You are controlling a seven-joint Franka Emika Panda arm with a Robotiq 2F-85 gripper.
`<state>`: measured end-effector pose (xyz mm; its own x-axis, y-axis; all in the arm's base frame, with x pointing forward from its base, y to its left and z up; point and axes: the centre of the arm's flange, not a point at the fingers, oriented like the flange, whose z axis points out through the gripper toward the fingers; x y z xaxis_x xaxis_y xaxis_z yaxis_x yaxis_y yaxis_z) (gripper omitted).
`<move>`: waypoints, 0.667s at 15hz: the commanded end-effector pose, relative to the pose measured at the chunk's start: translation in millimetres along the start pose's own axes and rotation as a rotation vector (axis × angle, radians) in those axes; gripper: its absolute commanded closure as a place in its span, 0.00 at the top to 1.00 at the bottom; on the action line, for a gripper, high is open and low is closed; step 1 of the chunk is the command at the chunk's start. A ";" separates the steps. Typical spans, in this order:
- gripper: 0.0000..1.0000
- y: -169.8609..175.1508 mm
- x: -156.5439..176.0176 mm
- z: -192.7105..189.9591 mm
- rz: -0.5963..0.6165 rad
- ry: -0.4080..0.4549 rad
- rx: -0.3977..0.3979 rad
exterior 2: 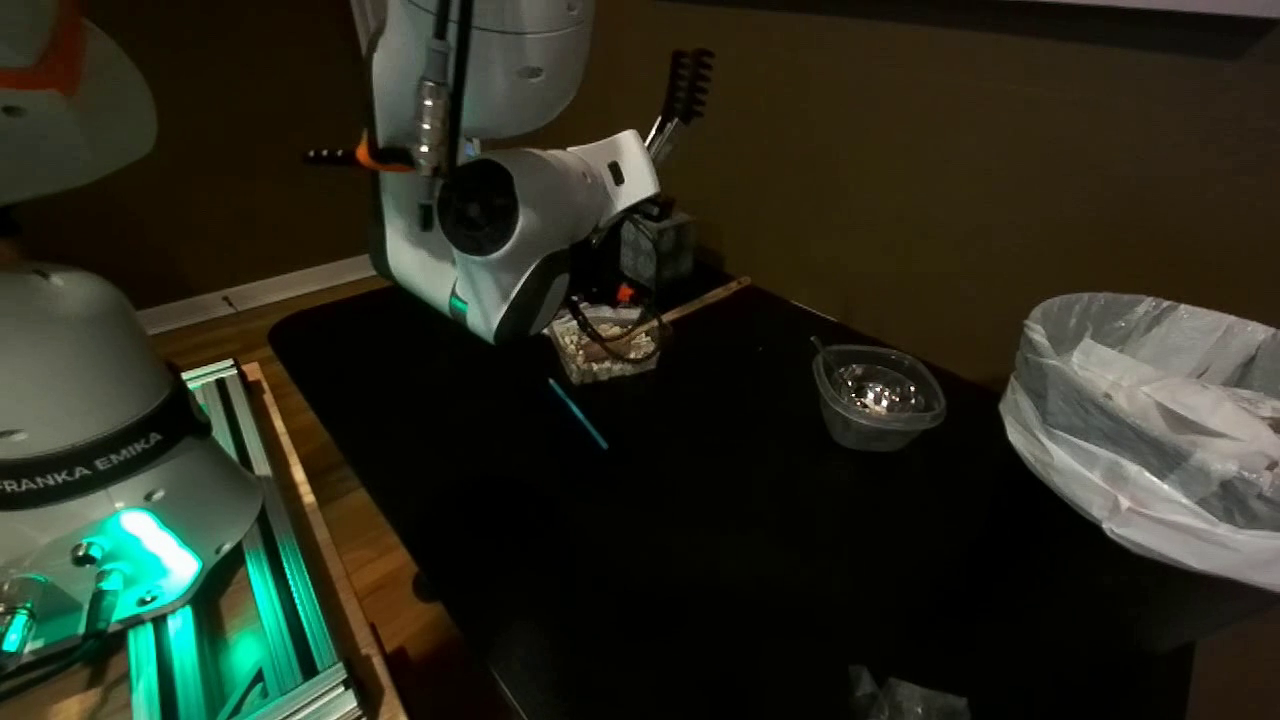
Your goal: Put the tongs in the box on the left
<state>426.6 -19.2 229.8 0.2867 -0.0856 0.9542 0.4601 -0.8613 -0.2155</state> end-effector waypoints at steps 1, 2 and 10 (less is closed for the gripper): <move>0.00 -33.6 -10.5 68.1 -0.081 0.073 0.166; 0.00 -43.6 -9.1 85.0 -0.105 0.085 0.213; 0.00 -58.9 9.0 112.3 -0.171 0.129 0.270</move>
<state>496.3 87.0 227.7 0.0857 -0.0283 0.9959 0.7030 -0.7066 -0.0806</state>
